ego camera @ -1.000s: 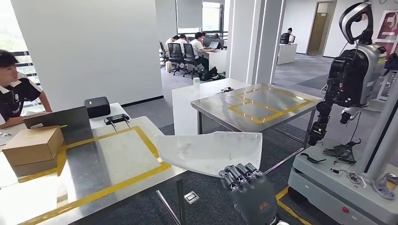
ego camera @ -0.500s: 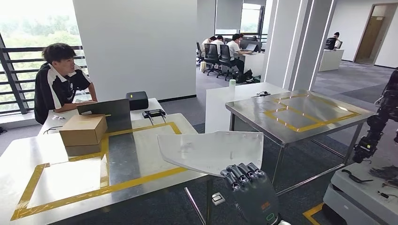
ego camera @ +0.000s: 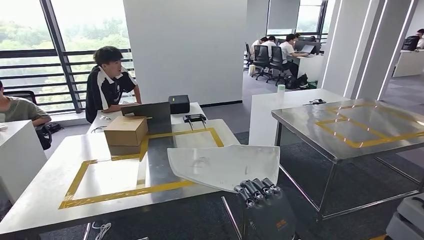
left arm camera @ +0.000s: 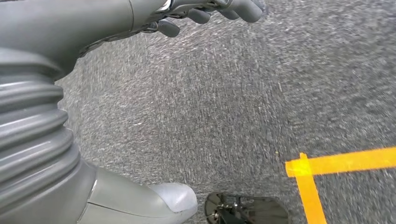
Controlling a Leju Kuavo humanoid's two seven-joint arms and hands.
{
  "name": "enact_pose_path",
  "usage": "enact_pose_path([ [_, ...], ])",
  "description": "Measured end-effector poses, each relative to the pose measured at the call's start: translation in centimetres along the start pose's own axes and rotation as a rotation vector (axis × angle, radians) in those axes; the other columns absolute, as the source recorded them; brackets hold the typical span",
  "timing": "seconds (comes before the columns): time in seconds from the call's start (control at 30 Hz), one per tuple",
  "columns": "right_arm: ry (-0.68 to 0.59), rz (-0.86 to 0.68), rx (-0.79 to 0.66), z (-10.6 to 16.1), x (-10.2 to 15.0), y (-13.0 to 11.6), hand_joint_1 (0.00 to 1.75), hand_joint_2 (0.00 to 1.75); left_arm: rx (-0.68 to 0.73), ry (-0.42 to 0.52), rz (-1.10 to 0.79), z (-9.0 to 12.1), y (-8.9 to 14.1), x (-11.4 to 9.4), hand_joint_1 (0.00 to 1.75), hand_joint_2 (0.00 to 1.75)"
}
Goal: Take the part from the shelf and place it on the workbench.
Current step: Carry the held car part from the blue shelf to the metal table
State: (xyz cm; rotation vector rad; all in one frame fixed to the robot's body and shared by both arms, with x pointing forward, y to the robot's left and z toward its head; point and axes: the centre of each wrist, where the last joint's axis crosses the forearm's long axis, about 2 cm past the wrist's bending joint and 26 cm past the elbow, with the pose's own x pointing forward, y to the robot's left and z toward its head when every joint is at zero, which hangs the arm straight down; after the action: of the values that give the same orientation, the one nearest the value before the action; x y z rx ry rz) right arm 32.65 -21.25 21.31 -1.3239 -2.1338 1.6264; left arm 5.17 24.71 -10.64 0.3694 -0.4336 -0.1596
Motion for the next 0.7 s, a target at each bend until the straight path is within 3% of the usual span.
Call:
enact_pose_path([
  [0.43,-0.004,-0.002,0.011,0.72,0.17,0.31,1.47,1.75,-0.030,-0.020,0.014,0.09,-0.17,-0.11,0.00,1.75],
  [0.7,-0.005,0.001,0.008,0.88,0.07,0.27,1.47,1.75,-0.167,-0.070,0.099,-0.01,-0.05,-0.48,0.00,1.75],
])
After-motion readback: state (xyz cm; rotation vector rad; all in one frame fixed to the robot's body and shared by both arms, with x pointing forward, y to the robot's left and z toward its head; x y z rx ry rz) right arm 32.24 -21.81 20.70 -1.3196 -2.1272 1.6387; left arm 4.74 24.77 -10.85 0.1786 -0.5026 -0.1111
